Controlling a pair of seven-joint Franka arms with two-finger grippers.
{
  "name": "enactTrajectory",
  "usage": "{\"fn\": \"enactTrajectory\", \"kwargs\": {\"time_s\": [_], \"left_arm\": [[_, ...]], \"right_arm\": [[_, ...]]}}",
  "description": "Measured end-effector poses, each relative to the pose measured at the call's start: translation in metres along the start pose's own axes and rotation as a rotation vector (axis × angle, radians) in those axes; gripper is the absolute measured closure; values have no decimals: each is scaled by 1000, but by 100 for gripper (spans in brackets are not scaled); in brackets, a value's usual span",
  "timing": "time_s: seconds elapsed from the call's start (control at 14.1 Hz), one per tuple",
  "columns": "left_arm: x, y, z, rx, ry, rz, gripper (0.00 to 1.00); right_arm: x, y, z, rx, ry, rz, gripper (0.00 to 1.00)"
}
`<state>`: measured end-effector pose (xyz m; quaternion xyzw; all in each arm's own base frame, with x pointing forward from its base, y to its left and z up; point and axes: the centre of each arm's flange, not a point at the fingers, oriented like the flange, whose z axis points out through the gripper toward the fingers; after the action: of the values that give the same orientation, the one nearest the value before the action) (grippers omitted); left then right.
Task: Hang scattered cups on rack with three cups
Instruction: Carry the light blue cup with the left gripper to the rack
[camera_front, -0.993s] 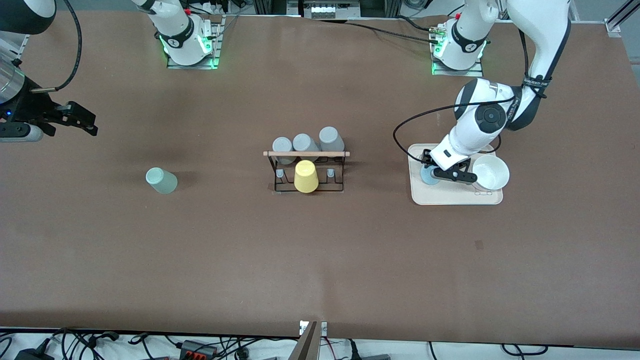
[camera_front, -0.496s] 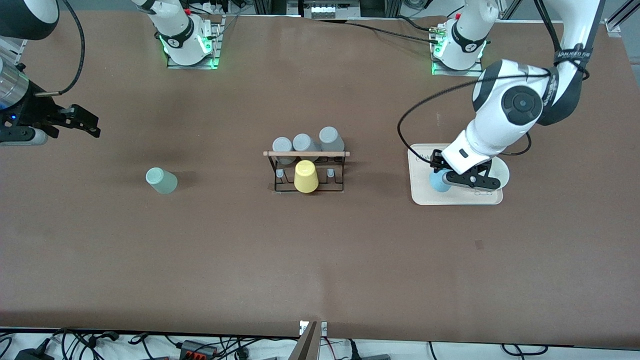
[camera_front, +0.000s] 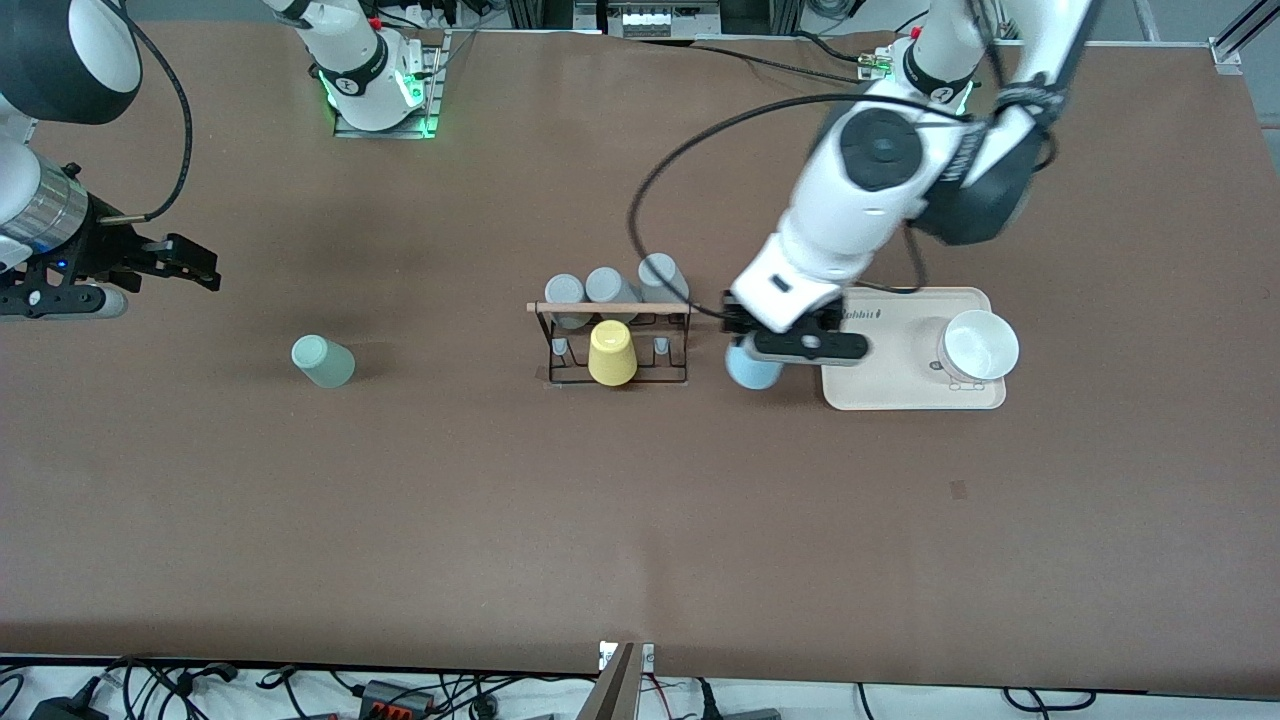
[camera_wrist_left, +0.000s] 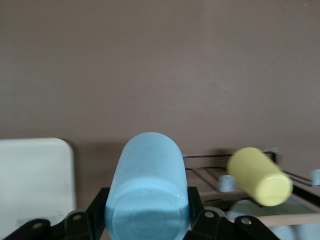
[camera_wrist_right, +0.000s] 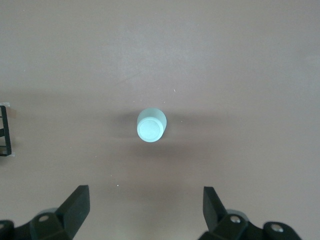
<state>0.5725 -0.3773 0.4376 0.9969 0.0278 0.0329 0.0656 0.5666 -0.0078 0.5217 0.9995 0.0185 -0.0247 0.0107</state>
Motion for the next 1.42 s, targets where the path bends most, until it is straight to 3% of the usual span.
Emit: {"fn": "enactTrajectory", "kwargs": {"time_s": [0.35, 0.57, 1.42], "left_arm": [[-25, 62, 38, -4, -34, -90, 34], [-25, 65, 41, 20, -11, -71, 34], [-41, 79, 71, 50, -45, -41, 34]], "right_arm": [[1, -1, 2, 0, -3, -3, 0], [1, -2, 3, 0, -4, -3, 0], [18, -9, 34, 2, -20, -18, 0]]}}
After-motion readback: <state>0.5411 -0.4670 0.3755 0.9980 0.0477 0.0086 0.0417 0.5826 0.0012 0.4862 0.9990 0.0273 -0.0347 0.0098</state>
